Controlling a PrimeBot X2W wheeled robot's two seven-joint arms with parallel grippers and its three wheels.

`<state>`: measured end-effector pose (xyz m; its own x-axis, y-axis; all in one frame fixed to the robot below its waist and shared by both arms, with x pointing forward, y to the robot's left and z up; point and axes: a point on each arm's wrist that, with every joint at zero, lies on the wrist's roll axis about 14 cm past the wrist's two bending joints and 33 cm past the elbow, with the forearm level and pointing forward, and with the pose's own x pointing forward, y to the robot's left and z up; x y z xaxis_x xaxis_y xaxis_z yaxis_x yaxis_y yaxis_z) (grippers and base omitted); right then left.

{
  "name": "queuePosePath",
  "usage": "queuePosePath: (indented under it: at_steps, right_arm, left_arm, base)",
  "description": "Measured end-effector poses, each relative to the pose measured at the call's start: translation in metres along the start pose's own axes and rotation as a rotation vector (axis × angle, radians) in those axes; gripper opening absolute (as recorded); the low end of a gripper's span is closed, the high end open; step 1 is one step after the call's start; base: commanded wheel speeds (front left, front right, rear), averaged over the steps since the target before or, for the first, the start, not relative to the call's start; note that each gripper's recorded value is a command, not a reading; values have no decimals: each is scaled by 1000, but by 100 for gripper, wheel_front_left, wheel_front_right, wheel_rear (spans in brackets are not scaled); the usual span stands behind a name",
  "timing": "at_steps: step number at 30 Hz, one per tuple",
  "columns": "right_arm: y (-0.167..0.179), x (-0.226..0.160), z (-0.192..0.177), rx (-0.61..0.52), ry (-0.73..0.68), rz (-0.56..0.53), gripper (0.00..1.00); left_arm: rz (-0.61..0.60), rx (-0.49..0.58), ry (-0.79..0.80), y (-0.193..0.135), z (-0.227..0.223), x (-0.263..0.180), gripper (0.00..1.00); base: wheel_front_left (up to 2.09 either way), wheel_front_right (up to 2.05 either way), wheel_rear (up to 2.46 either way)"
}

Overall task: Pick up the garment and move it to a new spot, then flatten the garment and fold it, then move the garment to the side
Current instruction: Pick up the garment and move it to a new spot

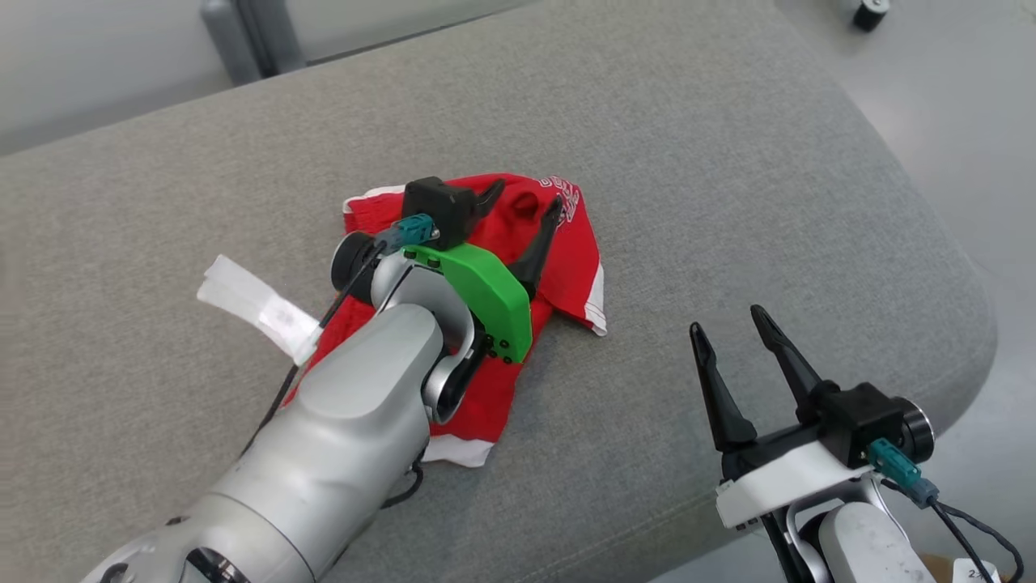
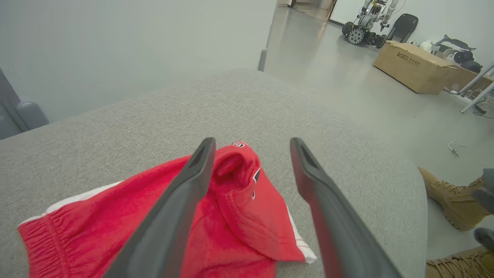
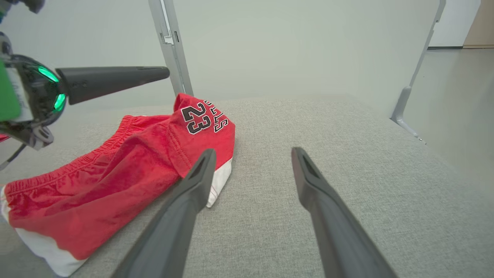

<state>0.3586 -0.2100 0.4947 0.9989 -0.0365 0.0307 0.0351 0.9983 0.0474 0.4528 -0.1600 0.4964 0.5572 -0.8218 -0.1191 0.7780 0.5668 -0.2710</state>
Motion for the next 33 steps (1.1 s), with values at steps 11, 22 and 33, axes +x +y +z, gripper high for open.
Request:
queuePosePath:
  at_steps: [11, 22, 33]
  right_arm:
    - [14, -4, 23, -97, -77, 66, 100]
    - [44, 2, 21, -143, -83, 192, 100]
    - [51, -1, 21, -135, -83, 209, 100]
  left_arm:
    - [290, -75, -160, 74, 18, -106, 100]
    - [610, 11, -153, 117, -26, -246, 100]
    - [889, -45, -211, 132, -54, -351, 100]
  base:
    - [0, 0, 0]
    - [0, 0, 0]
    - [0, 0, 0]
